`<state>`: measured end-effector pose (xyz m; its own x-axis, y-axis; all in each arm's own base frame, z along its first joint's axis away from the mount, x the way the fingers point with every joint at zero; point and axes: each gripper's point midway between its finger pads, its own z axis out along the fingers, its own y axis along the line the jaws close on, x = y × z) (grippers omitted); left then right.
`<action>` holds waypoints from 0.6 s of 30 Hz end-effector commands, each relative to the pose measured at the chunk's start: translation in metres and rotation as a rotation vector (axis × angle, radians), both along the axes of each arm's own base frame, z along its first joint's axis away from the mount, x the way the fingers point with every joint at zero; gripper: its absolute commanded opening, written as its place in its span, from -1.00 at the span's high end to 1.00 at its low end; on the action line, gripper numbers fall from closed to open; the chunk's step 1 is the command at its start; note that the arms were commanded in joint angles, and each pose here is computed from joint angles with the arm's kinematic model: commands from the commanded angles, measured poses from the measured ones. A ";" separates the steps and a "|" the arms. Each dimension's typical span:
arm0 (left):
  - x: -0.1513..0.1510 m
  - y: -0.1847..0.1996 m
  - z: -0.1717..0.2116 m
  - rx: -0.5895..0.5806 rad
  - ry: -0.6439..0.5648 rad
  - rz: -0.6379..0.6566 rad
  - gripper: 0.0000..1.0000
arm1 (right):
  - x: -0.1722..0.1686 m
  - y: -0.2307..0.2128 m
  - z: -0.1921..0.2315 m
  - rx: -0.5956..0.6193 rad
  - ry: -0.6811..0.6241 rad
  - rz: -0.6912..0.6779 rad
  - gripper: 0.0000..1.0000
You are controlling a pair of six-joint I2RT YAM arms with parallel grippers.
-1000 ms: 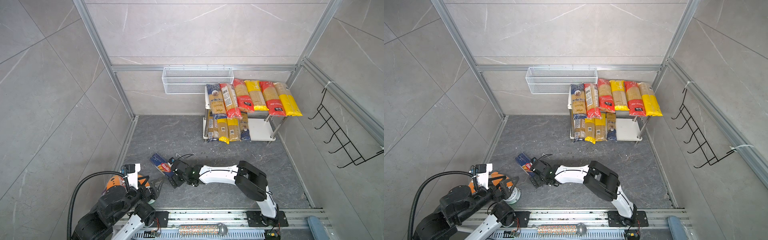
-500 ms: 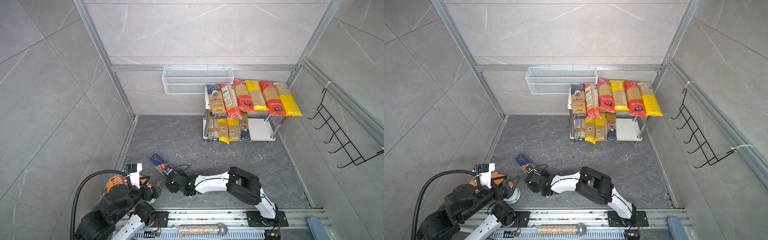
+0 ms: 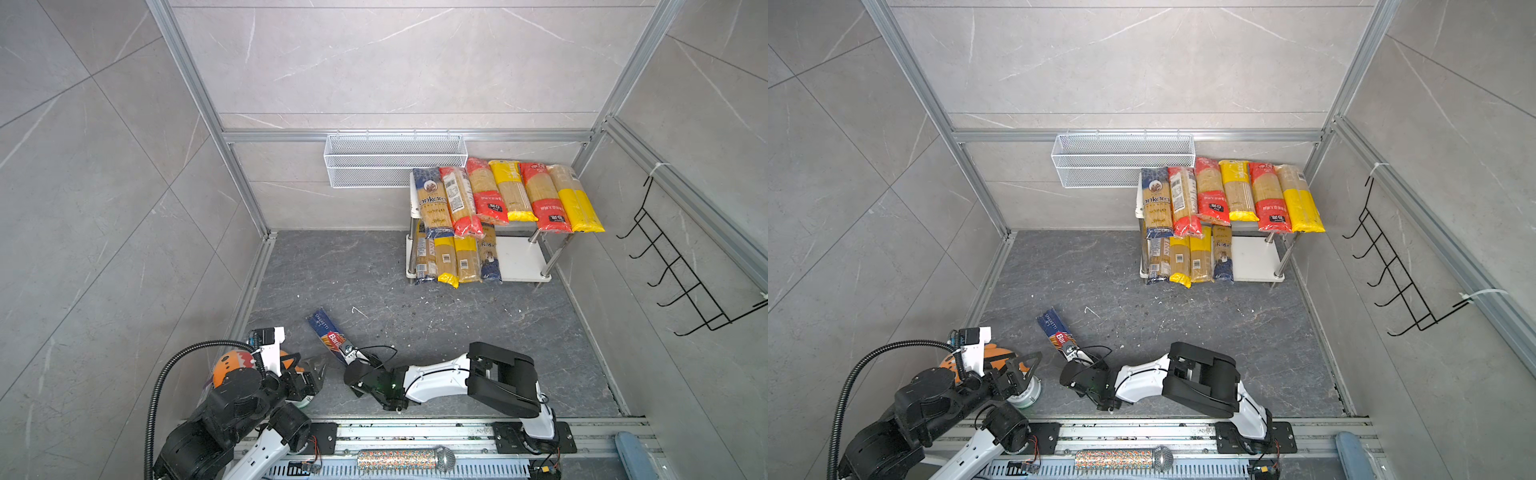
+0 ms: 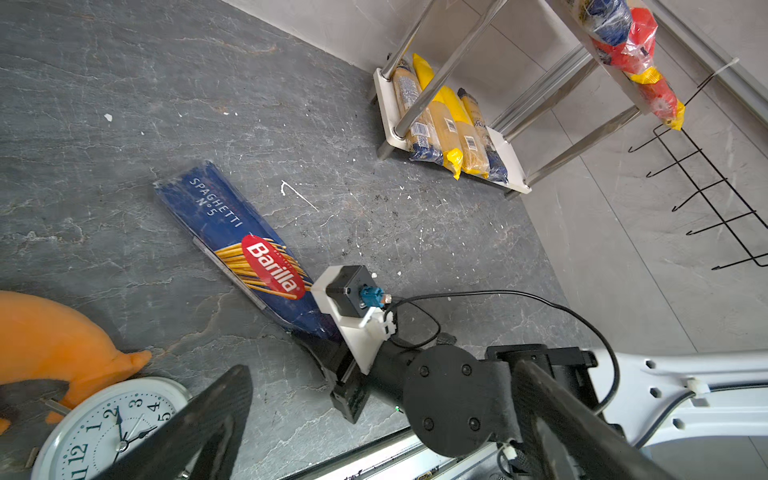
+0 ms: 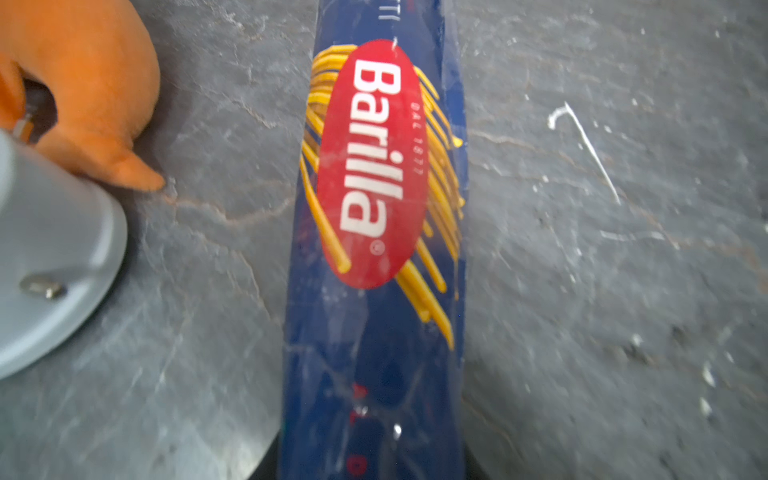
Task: Place and organize the pasta boxes and bags onto the shelf
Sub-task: 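Lift the Barilla box upright with the right gripper toward the lower shelf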
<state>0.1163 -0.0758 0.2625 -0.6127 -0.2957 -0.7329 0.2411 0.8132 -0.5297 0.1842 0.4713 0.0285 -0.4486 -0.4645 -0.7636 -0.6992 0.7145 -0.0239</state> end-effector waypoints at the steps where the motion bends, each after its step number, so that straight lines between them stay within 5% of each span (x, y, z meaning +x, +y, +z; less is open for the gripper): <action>1: 0.005 -0.002 0.019 -0.032 -0.039 0.011 -1.00 | -0.016 -0.051 -0.020 -0.122 0.083 -0.033 1.00; 18: 0.060 -0.068 0.006 0.035 0.002 -0.115 -1.00 | 0.006 -0.231 0.117 -0.111 -0.046 -0.391 1.00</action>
<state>0.1651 -0.1226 0.2504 -0.6791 -0.2131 -0.7024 0.2424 0.8381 -0.4887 0.1691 0.2736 0.1034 -0.6060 -0.4599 -0.6490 -0.5318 0.8410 -0.0994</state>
